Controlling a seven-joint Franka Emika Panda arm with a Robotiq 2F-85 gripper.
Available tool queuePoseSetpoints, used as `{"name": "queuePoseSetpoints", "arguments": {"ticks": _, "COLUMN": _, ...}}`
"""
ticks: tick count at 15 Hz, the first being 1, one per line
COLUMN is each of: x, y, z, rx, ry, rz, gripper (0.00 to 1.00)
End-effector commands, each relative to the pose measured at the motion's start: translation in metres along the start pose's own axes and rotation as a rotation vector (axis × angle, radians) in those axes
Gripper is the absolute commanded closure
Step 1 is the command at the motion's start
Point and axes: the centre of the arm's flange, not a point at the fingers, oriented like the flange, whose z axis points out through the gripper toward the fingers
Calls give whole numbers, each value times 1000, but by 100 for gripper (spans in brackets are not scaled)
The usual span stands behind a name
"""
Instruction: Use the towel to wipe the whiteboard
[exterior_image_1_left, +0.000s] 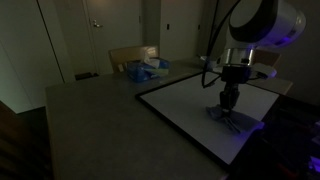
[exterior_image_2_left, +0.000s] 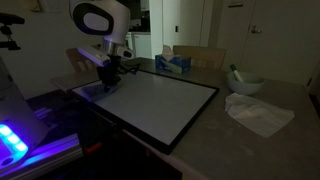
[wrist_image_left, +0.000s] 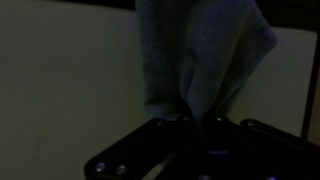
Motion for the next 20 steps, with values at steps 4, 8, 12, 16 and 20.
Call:
{"name": "queuePoseSetpoints", "arguments": {"ticks": 4, "x": -12, "y": -21, "z": 19, "rx": 3, "ry": -61, "rz": 68, "gripper": 97}}
{"name": "queuePoseSetpoints", "arguments": {"ticks": 8, "x": -2, "y": -38, "z": 19, "rx": 29, "ry": 1, "rz": 110, "gripper": 97}}
{"name": "queuePoseSetpoints", "arguments": {"ticks": 12, "x": 5, "y": -56, "z": 18, "rx": 36, "ry": 17, "rz": 102, "gripper": 97}}
{"name": "queuePoseSetpoints", "arguments": {"ticks": 16, "x": 11, "y": -72, "z": 20, "rx": -1, "ry": 15, "rz": 23, "gripper": 97}}
{"name": "queuePoseSetpoints", "arguments": {"ticks": 20, "x": 21, "y": -65, "z": 27, "rx": -20, "ry": 46, "rz": -23, "gripper": 97}}
